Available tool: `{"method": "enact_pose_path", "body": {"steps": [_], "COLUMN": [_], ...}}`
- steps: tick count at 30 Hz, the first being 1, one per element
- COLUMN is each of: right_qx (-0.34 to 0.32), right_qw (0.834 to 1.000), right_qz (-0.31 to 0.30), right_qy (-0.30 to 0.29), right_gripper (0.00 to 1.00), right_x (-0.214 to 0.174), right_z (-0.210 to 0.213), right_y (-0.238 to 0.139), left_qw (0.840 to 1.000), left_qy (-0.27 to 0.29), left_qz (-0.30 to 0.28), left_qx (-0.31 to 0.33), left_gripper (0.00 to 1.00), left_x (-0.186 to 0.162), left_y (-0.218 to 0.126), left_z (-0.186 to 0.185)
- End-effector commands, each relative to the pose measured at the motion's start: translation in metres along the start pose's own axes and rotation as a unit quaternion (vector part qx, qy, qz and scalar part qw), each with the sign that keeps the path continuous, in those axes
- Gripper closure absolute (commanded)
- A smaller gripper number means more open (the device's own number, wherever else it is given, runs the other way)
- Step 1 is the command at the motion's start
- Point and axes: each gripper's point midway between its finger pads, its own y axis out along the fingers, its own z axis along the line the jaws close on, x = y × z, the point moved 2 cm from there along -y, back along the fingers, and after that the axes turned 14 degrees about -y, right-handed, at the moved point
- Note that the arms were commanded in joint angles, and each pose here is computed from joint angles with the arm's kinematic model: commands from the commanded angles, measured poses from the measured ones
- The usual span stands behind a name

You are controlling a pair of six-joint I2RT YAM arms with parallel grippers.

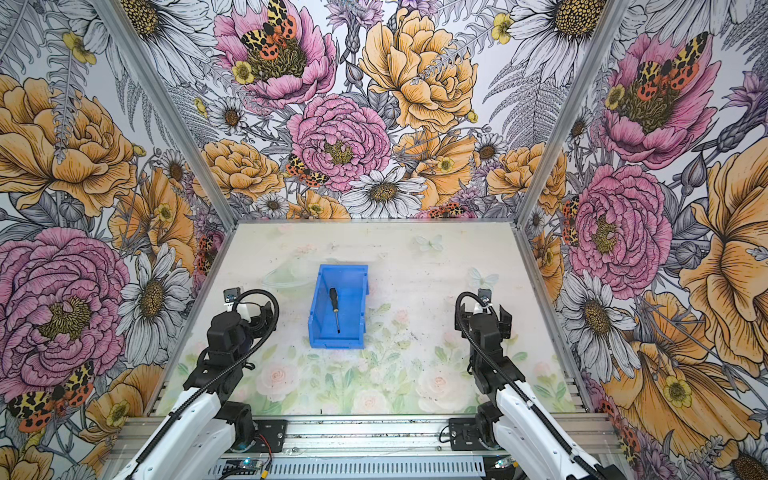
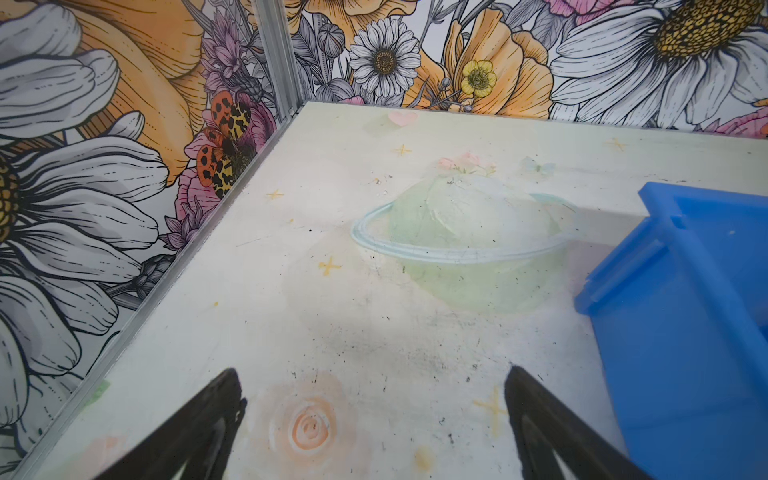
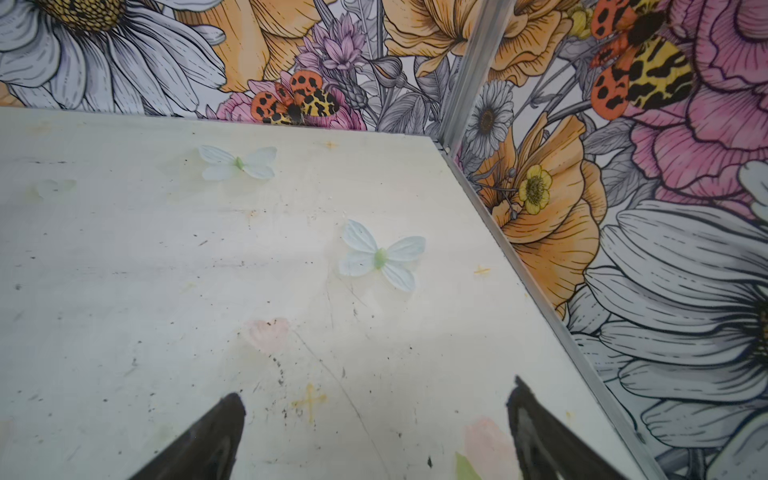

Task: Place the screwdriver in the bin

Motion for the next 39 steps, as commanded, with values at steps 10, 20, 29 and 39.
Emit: {"method": "enact_pose_path", "body": {"steps": [10,20,29,39], "right_qx": [0.033,0.042,0.041,0.063], "right_qw": [0.998,0.996,0.995,0.994], "right_qz": [-0.053,-0.075,-0.074,-0.08], "right_qy": [0.016,0.016,0.052,0.043], "right_gripper": [0.01,0.0,0.01,0.01], "right_x": [0.035,0.051,0.043,0.041], "right_z": [0.006,0.009,0.005,0.013], "right_y": [0.044,0.071,0.112,0.113], "left_qw": [0.997,0.997,0.997,0.998], "left_qy": [-0.029,-0.037,-0.048,-0.042], "left_qz": [-0.069,-0.065,-0.057,-0.055], "left_qx": [0.002,0.004,-0.02,-0.014], "left_gripper": [0.01,0.01,0.01,0.01], "left_x": [0.021,0.027,0.031,0.036], "left_y": [0.033,0.054,0.08,0.1], "left_z": [-0.001,0.001,-0.013,-0.014]}}
